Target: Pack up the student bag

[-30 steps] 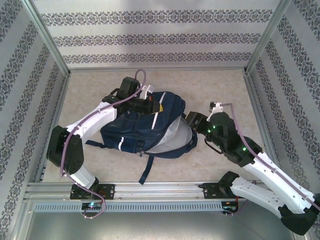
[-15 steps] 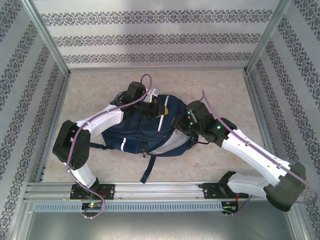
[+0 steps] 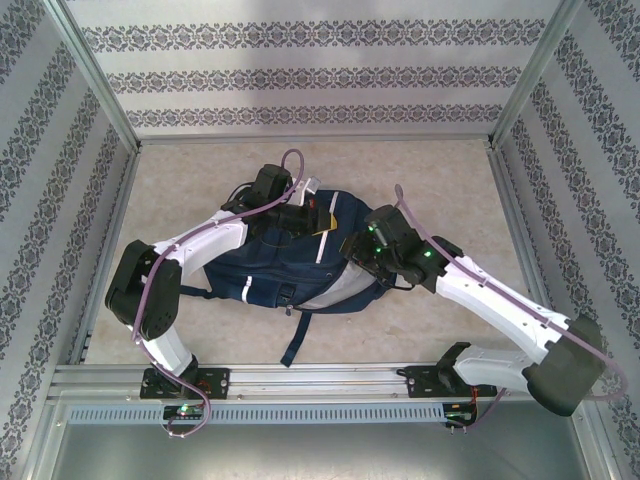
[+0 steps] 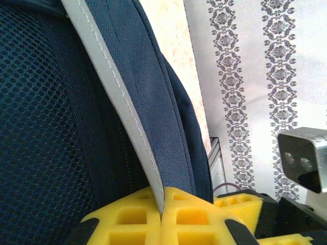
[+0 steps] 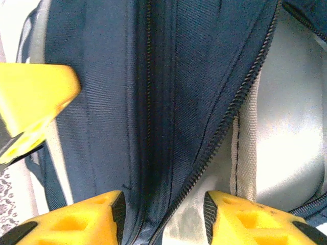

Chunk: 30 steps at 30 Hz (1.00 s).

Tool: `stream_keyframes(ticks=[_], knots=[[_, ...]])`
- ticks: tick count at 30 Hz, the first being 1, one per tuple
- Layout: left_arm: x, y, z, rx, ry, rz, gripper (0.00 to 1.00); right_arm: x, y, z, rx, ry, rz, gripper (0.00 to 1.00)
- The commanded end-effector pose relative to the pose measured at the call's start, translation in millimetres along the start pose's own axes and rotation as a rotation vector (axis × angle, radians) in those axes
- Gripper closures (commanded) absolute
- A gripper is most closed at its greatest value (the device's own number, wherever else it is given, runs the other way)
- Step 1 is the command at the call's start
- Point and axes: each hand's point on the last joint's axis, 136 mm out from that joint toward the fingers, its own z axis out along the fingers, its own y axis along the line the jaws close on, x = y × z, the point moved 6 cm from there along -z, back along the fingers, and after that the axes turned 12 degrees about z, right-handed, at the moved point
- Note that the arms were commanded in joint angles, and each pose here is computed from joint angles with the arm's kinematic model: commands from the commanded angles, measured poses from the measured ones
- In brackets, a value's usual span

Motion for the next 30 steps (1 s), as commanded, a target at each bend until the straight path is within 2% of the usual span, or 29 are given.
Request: stream_keyframes(ticks=[1, 4, 8, 18, 30], knots=[[-6.0, -1.8, 3.5, 0.015, -0.037, 0.03, 1.0, -4.6, -8.9, 13.9, 0.052, -0.02, 0.016, 0.54], [-6.1, -2.4, 3.1, 0.014, -0.036, 0.031, 1.0, -2.7, -10.9, 23.1, 0.071, -0.007, 0.014, 0.58], [-6.5, -3.2, 2.4, 0.012, -0.034, 0.035, 1.0, -2.1, -17.2, 27.7, 0.086, -0.015, 0.017, 0.69], [-13.8, -0.3, -2.8, -0.013, -0.042, 0.032, 1.0, -6.0, -22.1, 7.4, 0.056, -0.06, 0.006, 0.98], [-31.9, -0.2, -31.2, -0.046, -0.105, 0.025, 1.0, -4.4, -34.6, -9.3, -0.051, -0.083, -0.02, 1.0]])
